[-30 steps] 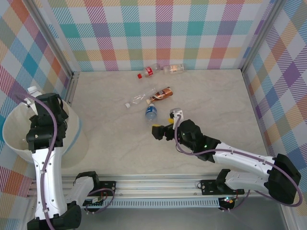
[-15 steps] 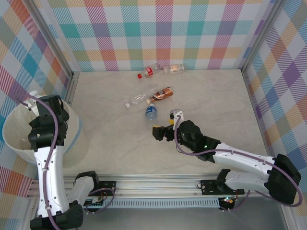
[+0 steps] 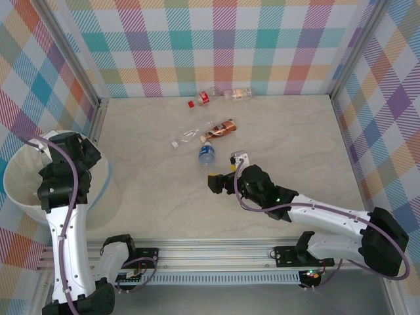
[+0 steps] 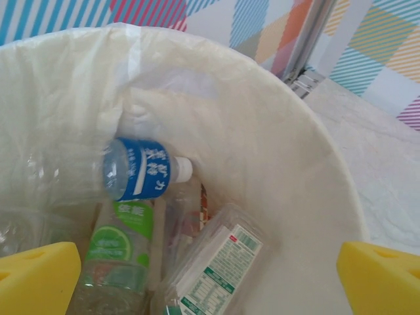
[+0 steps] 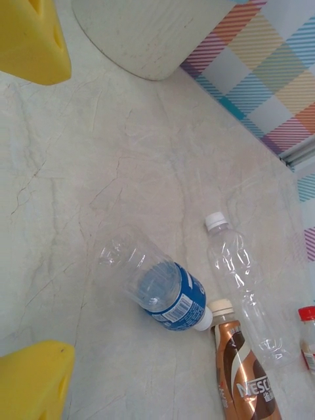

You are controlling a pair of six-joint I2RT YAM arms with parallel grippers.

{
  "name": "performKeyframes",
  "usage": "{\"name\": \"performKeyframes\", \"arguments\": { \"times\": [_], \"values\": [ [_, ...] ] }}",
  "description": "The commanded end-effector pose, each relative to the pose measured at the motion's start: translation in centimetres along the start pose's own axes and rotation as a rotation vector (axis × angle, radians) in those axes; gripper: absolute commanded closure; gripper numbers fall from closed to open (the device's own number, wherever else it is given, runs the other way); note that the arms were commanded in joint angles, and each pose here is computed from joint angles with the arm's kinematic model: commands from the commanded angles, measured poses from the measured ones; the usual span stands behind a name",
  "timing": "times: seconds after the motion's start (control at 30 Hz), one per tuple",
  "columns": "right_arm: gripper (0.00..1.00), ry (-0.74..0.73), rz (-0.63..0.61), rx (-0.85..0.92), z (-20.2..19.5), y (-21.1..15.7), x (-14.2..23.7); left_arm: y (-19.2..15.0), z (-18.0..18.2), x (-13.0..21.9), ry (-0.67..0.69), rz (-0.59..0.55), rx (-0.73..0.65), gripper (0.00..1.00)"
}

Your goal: Put the plastic bottles in the bin

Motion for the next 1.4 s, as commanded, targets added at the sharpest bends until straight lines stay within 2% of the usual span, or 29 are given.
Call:
{"name": "performKeyframes", "arguments": {
  "times": [0.0,0.23,0.33,0.43,0.5,0.6,0.73,0.87,0.97,1.13,1.37],
  "values": [
    [0.00,-0.030,-0.029,-0.014,0.1,1.2,-0.2,1.0,-0.7,2.1,-0.134,-0.040,0.035,0.00],
    [0.00,-0.114,0.016,-0.027,-0.9,0.5,-1.0,0.7,-4.1,3.5,-0.403,0.021,0.056,0.00],
    [0.00,-0.231,0.042,-0.079,-2.5,-0.2,-1.4,0.9,-5.5,4.3,-0.523,0.036,0.079,0.00],
    [0.00,-0.339,0.107,-0.168,-4.5,-1.4,-1.9,1.2,-7.9,5.5,-0.716,0.066,0.104,0.00],
    [0.00,-0.401,0.156,-0.210,-5.5,-2.3,-2.4,1.2,-10.1,6.5,-0.894,0.124,0.125,0.00],
    [0.00,-0.392,0.220,-0.215,-5.4,-3.0,-3.8,1.2,-11.7,7.3,-1.022,0.158,0.161,0.00],
    [0.00,-0.285,0.274,-0.188,-3.2,-2.6,-6.4,0.7,-12.6,7.9,-1.087,0.168,0.155,0.00],
    [0.00,-0.221,0.285,-0.188,-1.7,-2.0,-8.8,-0.5,-13.8,8.7,-1.181,0.224,0.118,0.00],
    [0.00,-0.199,0.301,-0.193,-0.9,-1.8,-10.3,-1.5,-14.3,8.3,-1.183,0.255,0.094,0.00],
    [0.00,-0.246,0.305,-0.210,-1.3,-2.1,-12.4,-2.5,-14.8,7.2,-1.164,0.281,0.079,0.00],
    [0.00,-0.422,0.299,-0.227,-3.3,-3.2,-15.3,-3.3,-15.6,6.6,-1.171,0.312,0.062,0.00]
  ]
}}
Point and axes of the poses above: each hand's point on the last joint's axis, 136 mm out from that joint toward the fingers, its own x axis back along the fingers, its own z axis along the line the jaws close on, y = z × x, the point moved 4 cm from there along x, back along the fingers, and after that the axes turned 2 degrees about -x, right-handed, at the moved point
